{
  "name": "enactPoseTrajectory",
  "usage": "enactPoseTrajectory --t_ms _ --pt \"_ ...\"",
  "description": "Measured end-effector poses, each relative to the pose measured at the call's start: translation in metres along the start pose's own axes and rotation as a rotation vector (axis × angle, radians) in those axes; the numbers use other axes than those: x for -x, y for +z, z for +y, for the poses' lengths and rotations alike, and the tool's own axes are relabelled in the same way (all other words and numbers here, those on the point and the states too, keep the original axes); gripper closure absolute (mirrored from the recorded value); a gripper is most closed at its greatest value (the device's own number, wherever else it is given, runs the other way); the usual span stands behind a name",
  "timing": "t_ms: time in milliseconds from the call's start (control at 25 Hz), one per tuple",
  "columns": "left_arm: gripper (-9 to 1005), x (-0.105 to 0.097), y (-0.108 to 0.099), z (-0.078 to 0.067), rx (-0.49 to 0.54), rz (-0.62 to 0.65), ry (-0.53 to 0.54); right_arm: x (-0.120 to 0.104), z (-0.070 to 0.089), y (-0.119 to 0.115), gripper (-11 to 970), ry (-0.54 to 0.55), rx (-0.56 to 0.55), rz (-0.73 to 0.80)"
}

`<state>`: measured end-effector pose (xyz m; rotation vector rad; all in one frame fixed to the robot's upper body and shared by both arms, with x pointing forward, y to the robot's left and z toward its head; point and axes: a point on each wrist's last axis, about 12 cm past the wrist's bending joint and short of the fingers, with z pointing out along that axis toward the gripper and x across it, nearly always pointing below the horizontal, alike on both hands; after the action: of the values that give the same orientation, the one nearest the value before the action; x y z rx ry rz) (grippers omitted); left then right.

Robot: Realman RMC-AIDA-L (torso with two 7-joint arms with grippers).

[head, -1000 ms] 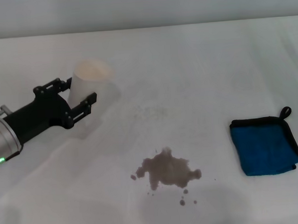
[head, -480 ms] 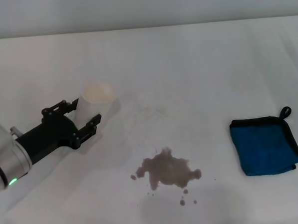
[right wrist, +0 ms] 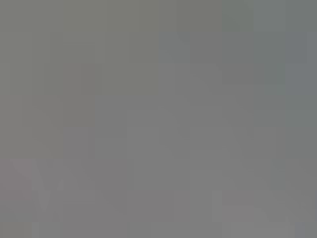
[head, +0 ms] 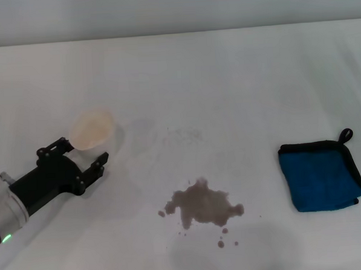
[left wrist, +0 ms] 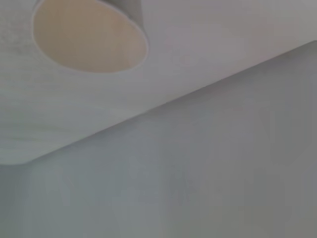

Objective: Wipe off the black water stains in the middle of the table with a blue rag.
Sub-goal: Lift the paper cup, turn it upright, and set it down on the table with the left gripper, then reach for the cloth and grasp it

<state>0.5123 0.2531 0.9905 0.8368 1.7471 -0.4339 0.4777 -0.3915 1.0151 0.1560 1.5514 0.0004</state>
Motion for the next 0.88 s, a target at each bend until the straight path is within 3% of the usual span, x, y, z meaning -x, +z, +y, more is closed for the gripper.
enactPoseTrajectory --t_ms 200,480,600,880 --pt "283 -0.001 -0.004 0.005 0.068 -0.021 -0.019 0.000 0.000 0.001 101 0.000 0.001 0.000" --pt "239 0.001 -0.002 0.009 0.080 -0.021 -0.010 0.000 0.002 0.001 101 0.001 0.004 0.001" --pt "104 0.002 -0.002 0.010 0.079 -0.017 -0.006 0.000 0.002 0.002 101 0.001 0.005 0.000" --pt "104 -0.006 -0.008 0.008 0.095 0.003 -0.026 0.001 0.002 0.001 101 0.014 0.006 -0.007"
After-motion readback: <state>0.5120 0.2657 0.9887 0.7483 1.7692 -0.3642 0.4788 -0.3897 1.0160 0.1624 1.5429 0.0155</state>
